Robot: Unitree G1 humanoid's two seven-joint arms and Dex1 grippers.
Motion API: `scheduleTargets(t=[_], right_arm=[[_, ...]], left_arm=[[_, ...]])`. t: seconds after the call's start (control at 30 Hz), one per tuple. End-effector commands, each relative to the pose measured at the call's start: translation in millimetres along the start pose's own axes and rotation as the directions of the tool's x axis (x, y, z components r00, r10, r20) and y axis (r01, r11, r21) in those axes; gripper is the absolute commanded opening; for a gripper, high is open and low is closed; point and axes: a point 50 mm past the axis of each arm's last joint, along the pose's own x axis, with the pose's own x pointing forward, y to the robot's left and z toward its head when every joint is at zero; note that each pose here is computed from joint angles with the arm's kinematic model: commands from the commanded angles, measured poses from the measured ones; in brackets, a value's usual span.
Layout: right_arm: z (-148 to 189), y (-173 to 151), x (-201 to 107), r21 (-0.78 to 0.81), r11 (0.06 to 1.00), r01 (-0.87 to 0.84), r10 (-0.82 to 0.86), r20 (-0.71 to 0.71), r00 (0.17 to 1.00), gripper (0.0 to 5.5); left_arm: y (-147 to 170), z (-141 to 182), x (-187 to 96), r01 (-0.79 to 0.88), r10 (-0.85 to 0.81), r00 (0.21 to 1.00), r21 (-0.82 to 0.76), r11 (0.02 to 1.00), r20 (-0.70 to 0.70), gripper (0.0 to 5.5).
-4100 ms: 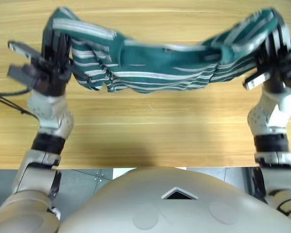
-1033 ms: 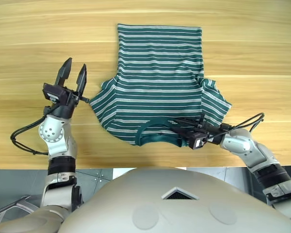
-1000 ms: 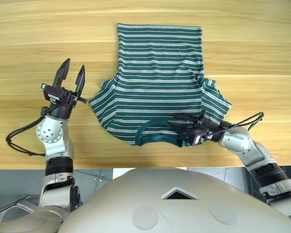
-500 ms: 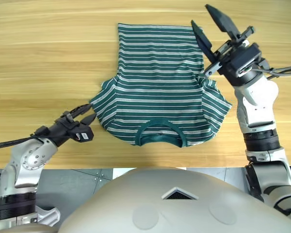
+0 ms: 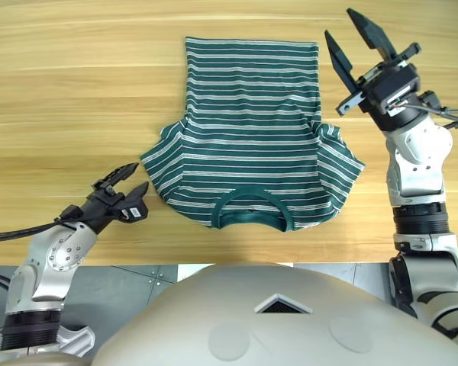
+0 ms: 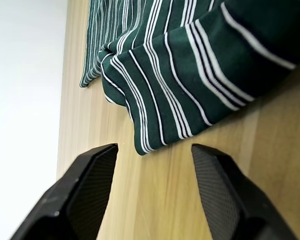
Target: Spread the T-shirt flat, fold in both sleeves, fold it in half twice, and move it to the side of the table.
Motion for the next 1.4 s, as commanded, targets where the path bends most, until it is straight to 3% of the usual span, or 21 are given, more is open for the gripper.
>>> scheduleTargets(t=[0.03,0.4,0.67,1.07,1.4], right_arm=[[-0.3,-1.4,-2.1,-0.022,1.000,-0.012,0.012,-0.003,1.000,1.48],[-4.2,-2.0,-13.1,-0.030,0.999,0.032,-0.033,-0.029,0.999,1.48],[-5.9,-2.2,-14.6,-0.031,0.999,0.045,-0.046,-0.032,0.998,1.48],[-9.4,-5.3,-14.9,-0.030,0.998,0.056,-0.057,-0.046,0.997,1.48],[-12.8,-2.4,-14.0,-0.014,0.998,0.067,-0.067,-0.051,0.996,1.48]], left_arm=[[-13.6,-5.5,3.2,0.116,-0.116,0.992,0.002,0.993,-0.048,2.75],[-1.6,-26.3,40.3,0.159,-0.150,0.984,0.101,0.982,-0.096,2.75],[-2.3,-19.4,49.5,0.169,-0.166,0.986,0.108,0.980,-0.032,2.75],[-12.3,-12.6,48.3,0.224,-0.226,0.974,0.101,0.969,0.005,0.81],[-5.7,-17.5,47.8,0.142,-0.142,0.990,0.074,0.987,-0.011,0.01]])
